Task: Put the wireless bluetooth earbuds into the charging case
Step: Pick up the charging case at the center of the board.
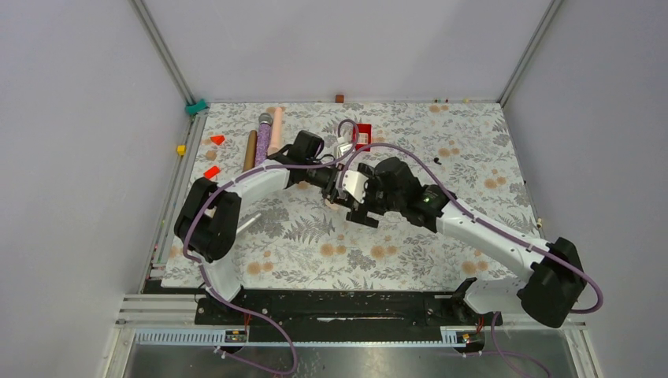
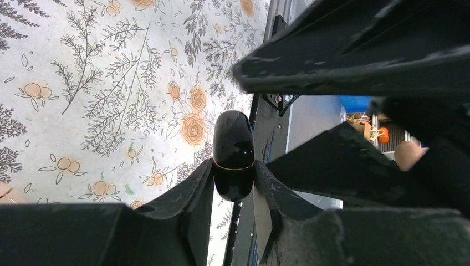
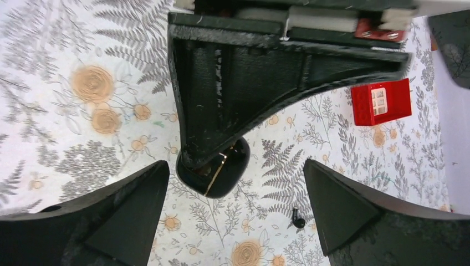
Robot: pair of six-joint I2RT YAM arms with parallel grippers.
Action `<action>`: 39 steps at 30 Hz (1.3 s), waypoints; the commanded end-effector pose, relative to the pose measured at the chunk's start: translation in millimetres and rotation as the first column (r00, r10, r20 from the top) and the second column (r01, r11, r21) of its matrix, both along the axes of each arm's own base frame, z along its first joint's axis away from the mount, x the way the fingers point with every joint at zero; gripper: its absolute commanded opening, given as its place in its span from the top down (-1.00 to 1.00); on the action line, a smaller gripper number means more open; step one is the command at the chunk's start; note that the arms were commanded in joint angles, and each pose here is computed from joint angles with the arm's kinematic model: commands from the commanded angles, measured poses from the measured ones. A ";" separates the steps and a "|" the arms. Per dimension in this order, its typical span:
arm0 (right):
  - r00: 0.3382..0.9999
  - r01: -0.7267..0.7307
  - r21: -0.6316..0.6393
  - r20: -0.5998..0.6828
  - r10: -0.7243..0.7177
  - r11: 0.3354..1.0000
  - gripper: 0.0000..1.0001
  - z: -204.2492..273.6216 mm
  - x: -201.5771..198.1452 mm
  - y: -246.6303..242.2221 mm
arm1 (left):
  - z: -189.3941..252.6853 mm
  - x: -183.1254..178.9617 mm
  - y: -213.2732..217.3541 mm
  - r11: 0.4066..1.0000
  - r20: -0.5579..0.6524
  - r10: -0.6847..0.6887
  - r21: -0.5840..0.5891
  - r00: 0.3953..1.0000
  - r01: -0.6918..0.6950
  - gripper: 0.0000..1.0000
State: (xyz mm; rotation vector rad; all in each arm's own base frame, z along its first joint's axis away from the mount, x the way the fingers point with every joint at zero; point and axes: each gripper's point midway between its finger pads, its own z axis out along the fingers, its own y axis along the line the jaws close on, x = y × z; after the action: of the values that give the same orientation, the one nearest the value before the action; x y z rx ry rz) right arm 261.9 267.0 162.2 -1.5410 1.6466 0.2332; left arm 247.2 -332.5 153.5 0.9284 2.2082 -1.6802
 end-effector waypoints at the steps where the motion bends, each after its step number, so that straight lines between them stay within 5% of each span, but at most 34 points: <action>1: 0.998 0.028 0.159 -0.060 -0.019 0.987 -0.99 64.2 -12.1 -3.3 | 38.3 -6.1 5.4 0.995 0.164 -0.073 -0.051 0.984 0.082 0.56; 8: 0.964 0.012 0.423 -0.245 0.102 0.906 -0.99 130.0 -56.1 -16.1 | 83.3 -26.5 27.5 0.981 0.423 -0.156 -0.037 0.893 0.189 0.56; 13: 0.935 -0.016 0.524 -0.294 0.199 0.852 -0.91 135.9 -76.8 -6.2 | 116.8 -44.0 38.3 0.972 0.546 -0.154 -0.065 0.823 0.224 0.54; 24: 0.900 -0.054 0.603 -0.316 0.300 0.796 -0.72 119.7 -87.9 6.2 | 102.3 -90.1 33.7 0.940 0.544 -0.248 -0.065 0.801 0.334 0.53; 39: 0.831 -0.112 0.615 -0.372 0.413 0.781 -0.48 84.7 -101.7 14.9 | 92.1 -89.1 27.7 0.939 0.526 -0.239 -0.088 0.816 0.332 0.58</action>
State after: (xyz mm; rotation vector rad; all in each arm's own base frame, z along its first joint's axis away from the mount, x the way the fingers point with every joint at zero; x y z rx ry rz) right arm 158.7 276.1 237.6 -1.2856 1.5681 1.2296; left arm 159.2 -300.3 233.4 1.5048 1.7008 -1.4492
